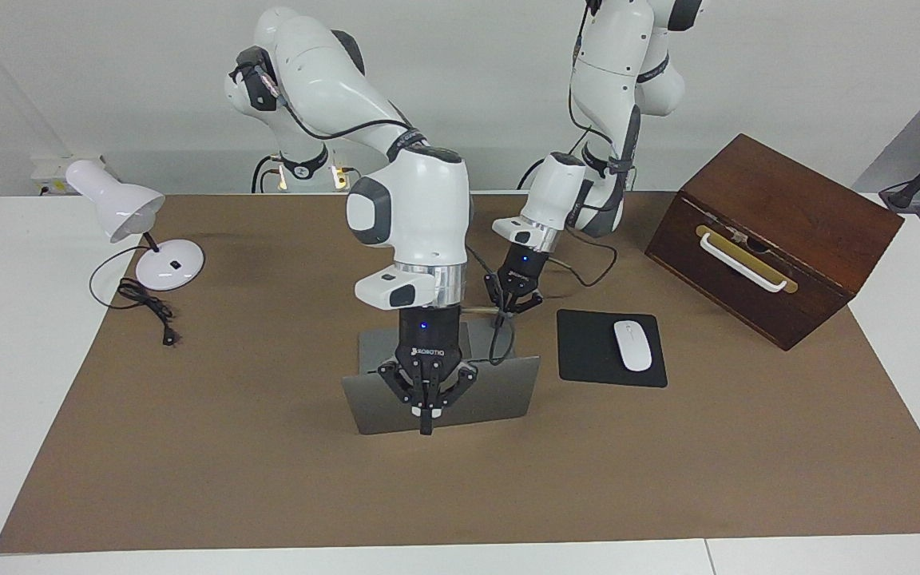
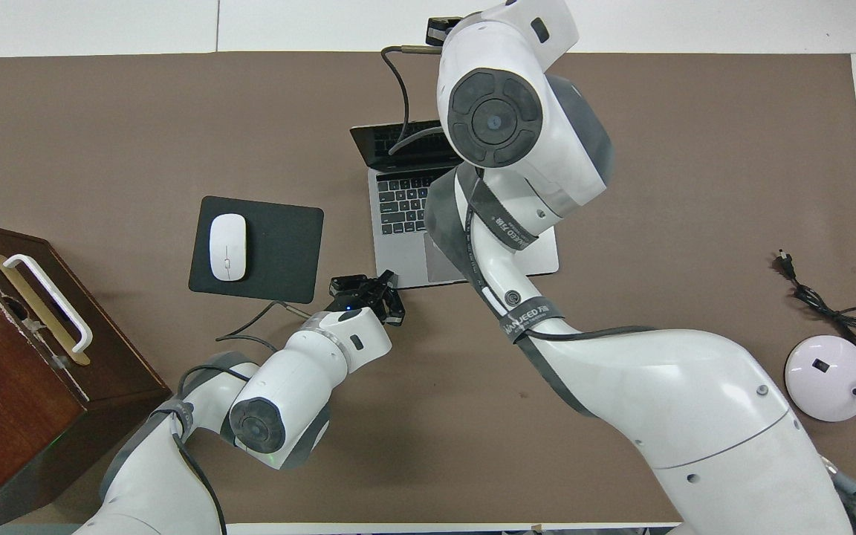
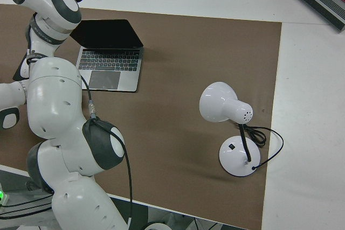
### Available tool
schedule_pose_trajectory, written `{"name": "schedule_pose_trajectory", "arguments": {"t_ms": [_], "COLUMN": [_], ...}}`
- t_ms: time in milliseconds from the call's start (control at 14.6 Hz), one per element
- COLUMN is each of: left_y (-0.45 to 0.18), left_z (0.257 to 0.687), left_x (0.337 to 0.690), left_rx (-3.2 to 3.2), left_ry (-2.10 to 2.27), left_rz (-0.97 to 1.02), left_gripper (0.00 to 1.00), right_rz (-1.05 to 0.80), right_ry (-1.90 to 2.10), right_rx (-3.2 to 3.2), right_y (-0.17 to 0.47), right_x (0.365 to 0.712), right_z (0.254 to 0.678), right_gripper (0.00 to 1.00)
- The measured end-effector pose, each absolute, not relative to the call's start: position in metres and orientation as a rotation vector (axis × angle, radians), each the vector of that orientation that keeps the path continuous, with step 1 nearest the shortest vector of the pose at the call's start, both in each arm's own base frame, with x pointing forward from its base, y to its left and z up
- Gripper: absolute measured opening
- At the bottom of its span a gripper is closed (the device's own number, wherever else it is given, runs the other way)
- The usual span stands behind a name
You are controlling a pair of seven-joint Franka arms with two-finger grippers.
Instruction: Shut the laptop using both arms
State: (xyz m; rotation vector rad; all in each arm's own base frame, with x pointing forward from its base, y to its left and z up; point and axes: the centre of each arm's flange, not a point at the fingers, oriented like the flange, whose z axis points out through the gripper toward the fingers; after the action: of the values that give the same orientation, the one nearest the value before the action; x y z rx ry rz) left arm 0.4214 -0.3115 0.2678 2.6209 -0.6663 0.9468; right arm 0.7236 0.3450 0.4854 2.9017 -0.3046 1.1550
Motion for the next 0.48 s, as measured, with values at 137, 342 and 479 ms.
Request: {"name": "schedule_pose_trajectory", "arguments": {"t_ms": [137,342,479], "left_y": [-0.311,-0.309,-0.308], "left_z": [0.268,0.267,0.267], "left_x": [0.422,0.424,0.424], "left_rx": [2.619,2.617,2.615], "left_ry": [-0.7,-0.757,-0.771], "left_rz": [0.954,0.97,0.975], "left_gripper": [0.01,0.01,0.01], "right_rz": [1.16,1.163,1.172], "right_ry": [-0.307,-0.31,-0.31], "right_rx": [2.889,2.882,2.882], "right_y": [0.356,0.362,0.363], "right_x": [0.722,0.721,0.721], "right_z": [0.472,0.465,0.469], "right_gripper": [0.01,0.01,0.01]}}
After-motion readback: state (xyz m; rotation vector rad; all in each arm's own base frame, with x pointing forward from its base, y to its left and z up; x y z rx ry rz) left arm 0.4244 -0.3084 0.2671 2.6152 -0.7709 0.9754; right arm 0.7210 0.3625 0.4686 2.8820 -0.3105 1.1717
